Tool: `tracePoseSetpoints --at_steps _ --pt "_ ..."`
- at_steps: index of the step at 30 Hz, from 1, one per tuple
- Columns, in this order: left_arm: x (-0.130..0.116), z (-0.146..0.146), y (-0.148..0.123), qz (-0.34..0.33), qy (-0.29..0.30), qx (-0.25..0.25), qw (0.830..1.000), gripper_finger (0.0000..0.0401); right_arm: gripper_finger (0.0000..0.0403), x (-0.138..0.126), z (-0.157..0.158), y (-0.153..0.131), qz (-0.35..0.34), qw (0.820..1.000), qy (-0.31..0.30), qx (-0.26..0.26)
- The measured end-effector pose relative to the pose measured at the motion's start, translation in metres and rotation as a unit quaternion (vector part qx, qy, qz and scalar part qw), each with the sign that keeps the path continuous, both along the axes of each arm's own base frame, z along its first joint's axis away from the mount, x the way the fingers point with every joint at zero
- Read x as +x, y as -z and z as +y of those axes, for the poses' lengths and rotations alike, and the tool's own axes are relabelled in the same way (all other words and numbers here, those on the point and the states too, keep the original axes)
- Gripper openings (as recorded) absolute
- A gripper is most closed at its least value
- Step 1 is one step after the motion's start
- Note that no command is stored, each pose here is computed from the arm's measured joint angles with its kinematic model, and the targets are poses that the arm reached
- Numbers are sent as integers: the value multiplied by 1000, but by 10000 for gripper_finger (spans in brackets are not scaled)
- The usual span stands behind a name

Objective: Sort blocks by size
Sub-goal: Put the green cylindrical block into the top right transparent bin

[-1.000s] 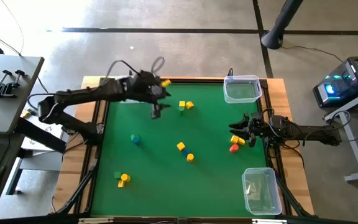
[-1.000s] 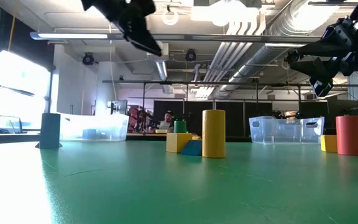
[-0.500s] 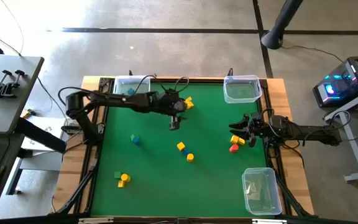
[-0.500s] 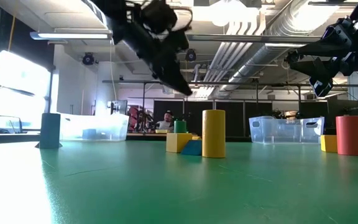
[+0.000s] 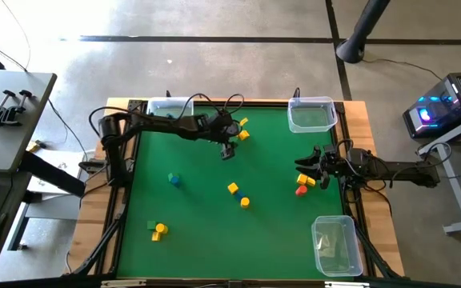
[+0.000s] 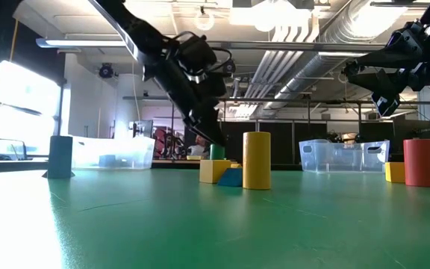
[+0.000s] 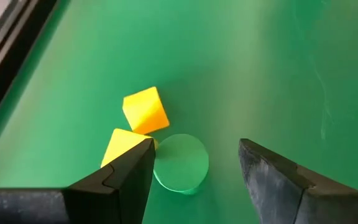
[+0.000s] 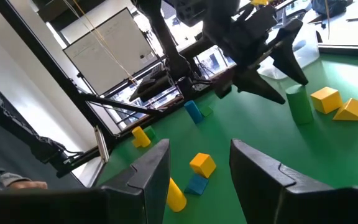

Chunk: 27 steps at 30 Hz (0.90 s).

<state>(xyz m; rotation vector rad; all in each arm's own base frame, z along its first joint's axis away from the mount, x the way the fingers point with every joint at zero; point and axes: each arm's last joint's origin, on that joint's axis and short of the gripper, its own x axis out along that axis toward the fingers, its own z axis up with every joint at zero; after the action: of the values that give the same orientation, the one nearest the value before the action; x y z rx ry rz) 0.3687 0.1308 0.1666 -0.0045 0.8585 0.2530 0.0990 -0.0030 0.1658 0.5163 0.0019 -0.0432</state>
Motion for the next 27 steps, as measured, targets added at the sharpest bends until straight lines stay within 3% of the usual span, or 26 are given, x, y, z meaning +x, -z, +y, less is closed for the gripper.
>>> tracePoseSetpoints --at_steps 10,27 --pt "1 2 3 1 -20 15 1000 221 156 0 0 0 0 1000 0 0" --pt "3 -9 5 14 -2 14 1000 210 156 0 0 0 0 1000 0 0"
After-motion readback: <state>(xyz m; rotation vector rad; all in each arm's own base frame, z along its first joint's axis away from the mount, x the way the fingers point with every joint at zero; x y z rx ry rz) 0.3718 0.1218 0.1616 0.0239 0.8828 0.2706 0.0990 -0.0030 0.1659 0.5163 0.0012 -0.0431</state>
